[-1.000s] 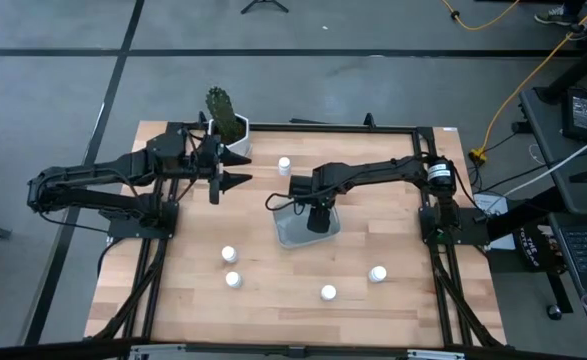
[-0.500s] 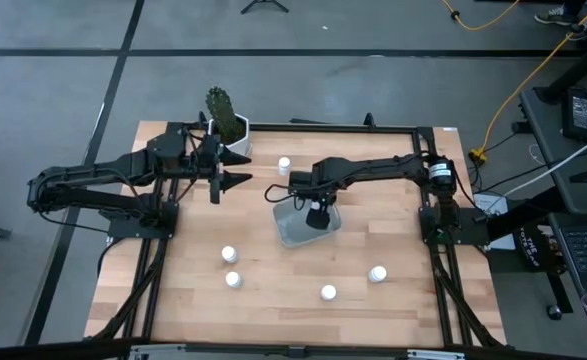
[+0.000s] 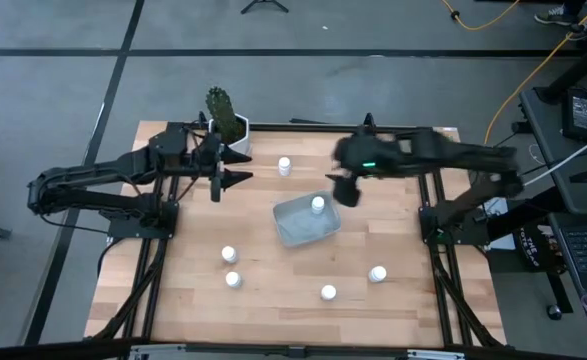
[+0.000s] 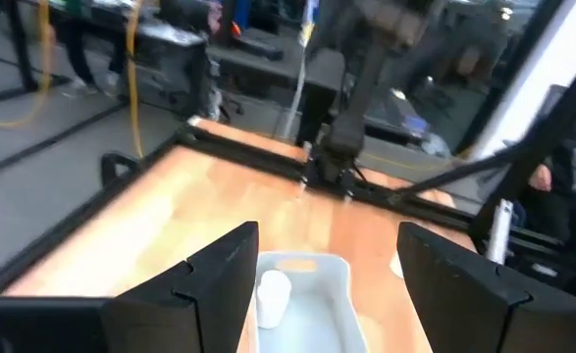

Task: Pick and place pill bottles into a basket
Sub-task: Put the white pill bottle into the gray bin

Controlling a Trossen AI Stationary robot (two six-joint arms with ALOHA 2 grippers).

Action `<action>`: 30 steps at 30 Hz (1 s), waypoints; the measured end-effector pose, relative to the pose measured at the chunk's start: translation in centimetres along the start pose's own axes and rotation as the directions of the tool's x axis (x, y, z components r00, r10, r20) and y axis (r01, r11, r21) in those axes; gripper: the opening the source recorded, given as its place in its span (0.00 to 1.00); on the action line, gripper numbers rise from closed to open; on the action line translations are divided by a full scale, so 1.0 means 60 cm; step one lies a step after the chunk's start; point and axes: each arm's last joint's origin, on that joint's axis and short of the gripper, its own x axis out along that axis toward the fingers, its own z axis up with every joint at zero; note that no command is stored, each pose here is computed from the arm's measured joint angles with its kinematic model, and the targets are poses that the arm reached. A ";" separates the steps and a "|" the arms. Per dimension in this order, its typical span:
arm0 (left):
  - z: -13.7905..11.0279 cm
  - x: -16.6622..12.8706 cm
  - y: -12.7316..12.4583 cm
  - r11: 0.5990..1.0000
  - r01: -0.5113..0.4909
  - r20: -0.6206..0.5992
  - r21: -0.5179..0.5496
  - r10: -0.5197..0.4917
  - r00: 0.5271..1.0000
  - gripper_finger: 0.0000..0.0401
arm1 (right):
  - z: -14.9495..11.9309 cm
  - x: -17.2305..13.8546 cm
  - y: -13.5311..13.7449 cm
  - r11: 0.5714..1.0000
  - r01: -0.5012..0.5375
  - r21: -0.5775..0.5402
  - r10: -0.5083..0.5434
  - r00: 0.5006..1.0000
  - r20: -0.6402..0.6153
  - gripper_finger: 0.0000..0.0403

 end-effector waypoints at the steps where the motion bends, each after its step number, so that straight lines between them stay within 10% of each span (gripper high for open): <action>1: -0.002 0.006 0.004 1.000 0.018 -0.020 -0.015 -0.018 1.000 0.59 | -0.002 -0.025 -0.004 1.000 -0.021 0.012 0.020 0.998 0.058 0.82; 11: -0.060 0.116 0.090 0.992 -0.003 -0.313 -0.126 -0.037 0.949 0.64 | -0.048 -0.128 -0.036 0.989 -0.119 0.093 0.090 0.959 0.268 0.82; 30: -0.044 0.257 0.171 0.978 -0.146 -0.635 0.151 0.209 0.743 0.94 | -0.102 -0.054 -0.015 0.997 -0.074 -0.014 0.075 0.992 0.102 0.82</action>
